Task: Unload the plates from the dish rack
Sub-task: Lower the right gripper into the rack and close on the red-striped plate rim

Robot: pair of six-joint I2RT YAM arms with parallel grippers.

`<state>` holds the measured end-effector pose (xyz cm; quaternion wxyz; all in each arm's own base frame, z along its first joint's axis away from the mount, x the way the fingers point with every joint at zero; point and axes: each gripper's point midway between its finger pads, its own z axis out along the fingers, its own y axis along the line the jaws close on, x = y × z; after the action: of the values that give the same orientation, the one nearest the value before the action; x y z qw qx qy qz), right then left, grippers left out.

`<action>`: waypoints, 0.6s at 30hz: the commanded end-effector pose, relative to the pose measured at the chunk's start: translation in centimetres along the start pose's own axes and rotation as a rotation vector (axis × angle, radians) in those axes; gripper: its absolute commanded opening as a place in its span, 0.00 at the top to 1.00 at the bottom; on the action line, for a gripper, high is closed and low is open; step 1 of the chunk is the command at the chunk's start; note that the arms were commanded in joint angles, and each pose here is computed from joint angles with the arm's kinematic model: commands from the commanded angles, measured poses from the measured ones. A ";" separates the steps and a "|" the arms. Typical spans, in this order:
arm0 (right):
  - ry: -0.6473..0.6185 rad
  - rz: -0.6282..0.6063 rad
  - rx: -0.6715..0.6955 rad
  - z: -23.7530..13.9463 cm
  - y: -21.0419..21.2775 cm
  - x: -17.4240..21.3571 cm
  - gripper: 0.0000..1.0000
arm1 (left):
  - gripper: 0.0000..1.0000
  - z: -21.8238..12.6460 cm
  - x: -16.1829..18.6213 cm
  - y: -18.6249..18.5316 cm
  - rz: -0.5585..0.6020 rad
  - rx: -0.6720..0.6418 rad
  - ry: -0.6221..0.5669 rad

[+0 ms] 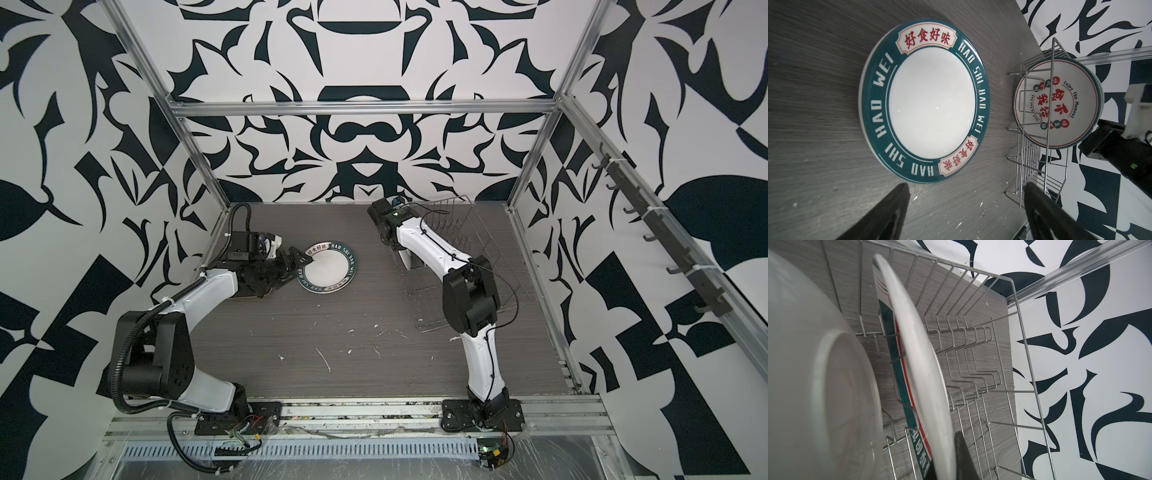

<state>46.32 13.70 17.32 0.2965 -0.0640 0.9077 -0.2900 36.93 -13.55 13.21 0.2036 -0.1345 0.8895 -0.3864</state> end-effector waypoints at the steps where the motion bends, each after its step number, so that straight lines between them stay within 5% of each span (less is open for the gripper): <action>1: -0.045 0.004 0.051 -1.6 -1.2 -1.5 1.00 | 0.09 -0.6 0.1 -0.8 0.019 0.008 -0.002; 18: -0.145 -0.014 0.173 -4.3 -2.8 -3.7 1.00 | 0.09 -0.9 0.2 -1.1 0.024 0.013 -0.003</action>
<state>46.46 14.90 19.45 0.3195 -0.0932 0.8750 -0.3514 36.83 -13.61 13.64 0.2076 -0.1316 0.8884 -0.3876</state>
